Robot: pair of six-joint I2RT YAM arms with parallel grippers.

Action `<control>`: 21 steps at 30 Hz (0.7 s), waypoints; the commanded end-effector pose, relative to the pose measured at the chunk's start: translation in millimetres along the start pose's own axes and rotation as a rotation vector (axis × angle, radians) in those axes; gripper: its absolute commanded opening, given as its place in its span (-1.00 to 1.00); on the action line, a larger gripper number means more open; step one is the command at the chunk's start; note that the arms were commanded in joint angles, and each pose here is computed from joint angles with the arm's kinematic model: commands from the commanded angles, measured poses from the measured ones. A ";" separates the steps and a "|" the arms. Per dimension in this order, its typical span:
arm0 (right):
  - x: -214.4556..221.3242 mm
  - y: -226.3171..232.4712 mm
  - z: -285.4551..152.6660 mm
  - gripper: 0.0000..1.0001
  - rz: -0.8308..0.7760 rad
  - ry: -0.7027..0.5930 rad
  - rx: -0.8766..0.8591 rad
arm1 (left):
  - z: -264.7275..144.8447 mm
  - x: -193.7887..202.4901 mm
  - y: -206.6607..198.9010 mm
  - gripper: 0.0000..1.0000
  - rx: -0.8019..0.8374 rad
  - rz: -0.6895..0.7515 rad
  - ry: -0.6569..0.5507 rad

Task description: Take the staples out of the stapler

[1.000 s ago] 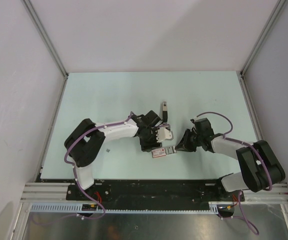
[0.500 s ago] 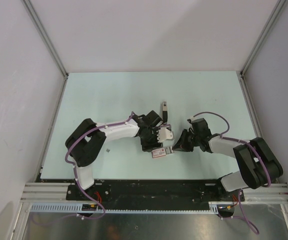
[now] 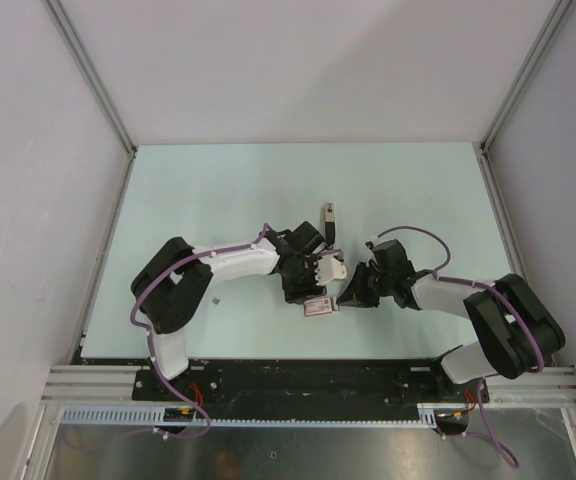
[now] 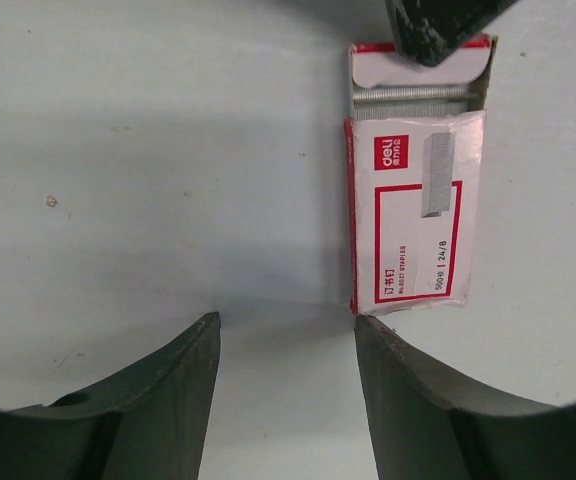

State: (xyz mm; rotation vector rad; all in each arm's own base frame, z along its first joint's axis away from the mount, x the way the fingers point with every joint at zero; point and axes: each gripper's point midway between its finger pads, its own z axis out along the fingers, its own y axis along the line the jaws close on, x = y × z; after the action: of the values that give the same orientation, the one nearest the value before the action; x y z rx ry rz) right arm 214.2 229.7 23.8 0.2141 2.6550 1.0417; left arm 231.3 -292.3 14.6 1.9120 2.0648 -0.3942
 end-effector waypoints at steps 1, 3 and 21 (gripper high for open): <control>2.8 11.4 3.8 -0.84 0.001 -0.007 -0.028 | 9.9 -4.7 -5.7 0.22 0.024 0.013 -0.001; 7.3 14.9 6.0 -0.83 -0.004 0.003 -0.035 | 9.8 -5.2 -5.6 0.22 0.024 0.013 -0.002; 12.8 13.1 0.7 -0.62 0.000 0.026 -0.024 | 8.2 -2.5 -4.1 0.20 0.007 0.029 0.010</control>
State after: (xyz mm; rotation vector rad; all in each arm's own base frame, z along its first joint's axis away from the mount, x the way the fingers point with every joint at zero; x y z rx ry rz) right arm 201.3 247.5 23.5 0.1995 2.6793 1.0818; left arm 230.7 -293.2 14.7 1.9160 2.0616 -0.3933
